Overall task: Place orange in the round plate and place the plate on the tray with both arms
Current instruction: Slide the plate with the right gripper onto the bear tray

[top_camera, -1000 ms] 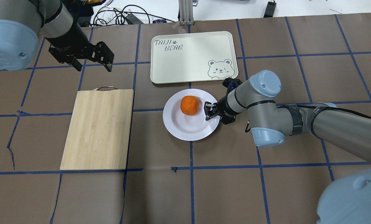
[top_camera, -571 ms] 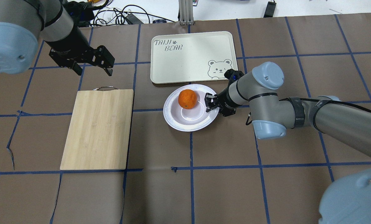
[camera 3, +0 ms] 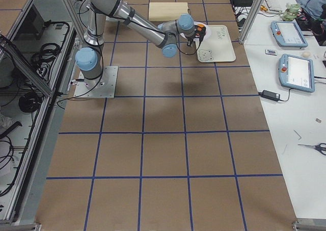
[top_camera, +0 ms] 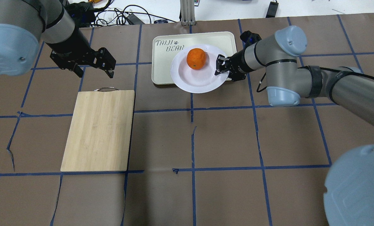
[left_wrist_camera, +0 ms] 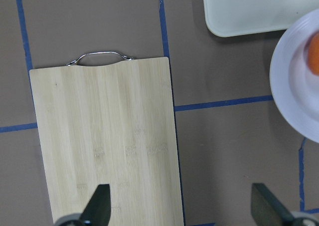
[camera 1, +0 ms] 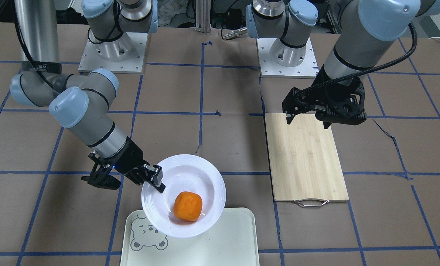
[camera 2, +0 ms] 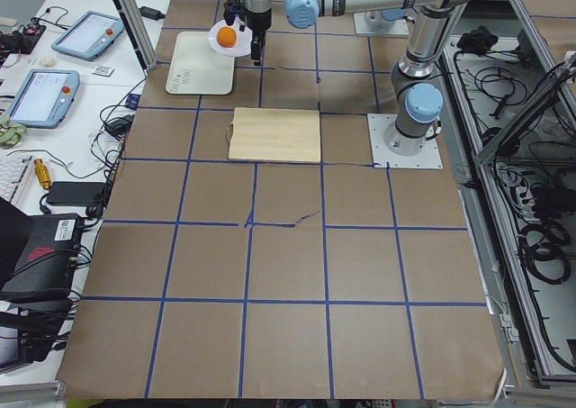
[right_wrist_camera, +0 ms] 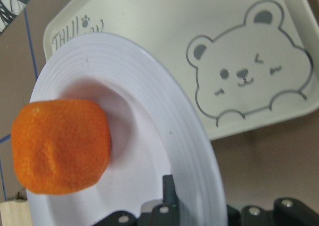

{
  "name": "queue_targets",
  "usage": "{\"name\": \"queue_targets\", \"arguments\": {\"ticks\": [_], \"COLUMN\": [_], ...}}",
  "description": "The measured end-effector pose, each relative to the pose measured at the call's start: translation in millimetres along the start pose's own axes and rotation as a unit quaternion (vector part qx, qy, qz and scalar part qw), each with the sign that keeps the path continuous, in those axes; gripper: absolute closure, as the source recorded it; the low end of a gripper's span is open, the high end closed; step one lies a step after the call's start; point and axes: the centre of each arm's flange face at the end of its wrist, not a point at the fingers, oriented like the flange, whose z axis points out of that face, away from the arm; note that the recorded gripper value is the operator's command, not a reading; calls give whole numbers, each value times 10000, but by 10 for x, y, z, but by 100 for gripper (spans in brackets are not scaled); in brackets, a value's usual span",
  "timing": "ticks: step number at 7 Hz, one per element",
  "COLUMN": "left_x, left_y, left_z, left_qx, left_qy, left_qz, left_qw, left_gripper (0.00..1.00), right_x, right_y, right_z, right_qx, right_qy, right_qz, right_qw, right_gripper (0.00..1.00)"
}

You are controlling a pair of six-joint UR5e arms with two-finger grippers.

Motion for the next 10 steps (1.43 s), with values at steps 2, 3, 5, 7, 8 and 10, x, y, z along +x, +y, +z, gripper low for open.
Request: {"name": "queue_targets", "arguments": {"ticks": [2,3,5,7,8,10], "left_x": [-2,-8,-15,-31,-35,-38], "left_y": [2,0,5,-1,1,7], "left_z": [-3,2,-3,1,6,18], "left_qx": [1,-8,-12,-7,-19,-45], "left_qy": [-12,-36,-79,-154,-173,-186], "left_qz": [-2,-13,-66,-189,-224,-245], "left_qw": [10000,10000,9999,9997,9996,9995], "left_gripper": [0,0,0,0,0,0], "right_x": [-8,58,180,236,253,269], "right_y": [-544,-630,-686,-694,-702,-737], "right_z": [350,504,671,736,746,713], "right_qx": [87,59,122,174,201,323], "right_qy": [12,55,235,301,358,555], "right_qz": [-34,-8,31,31,27,-18], "right_qw": [10000,10000,9996,9994,9992,9979], "right_gripper": [100,100,89,44,16,0]}}
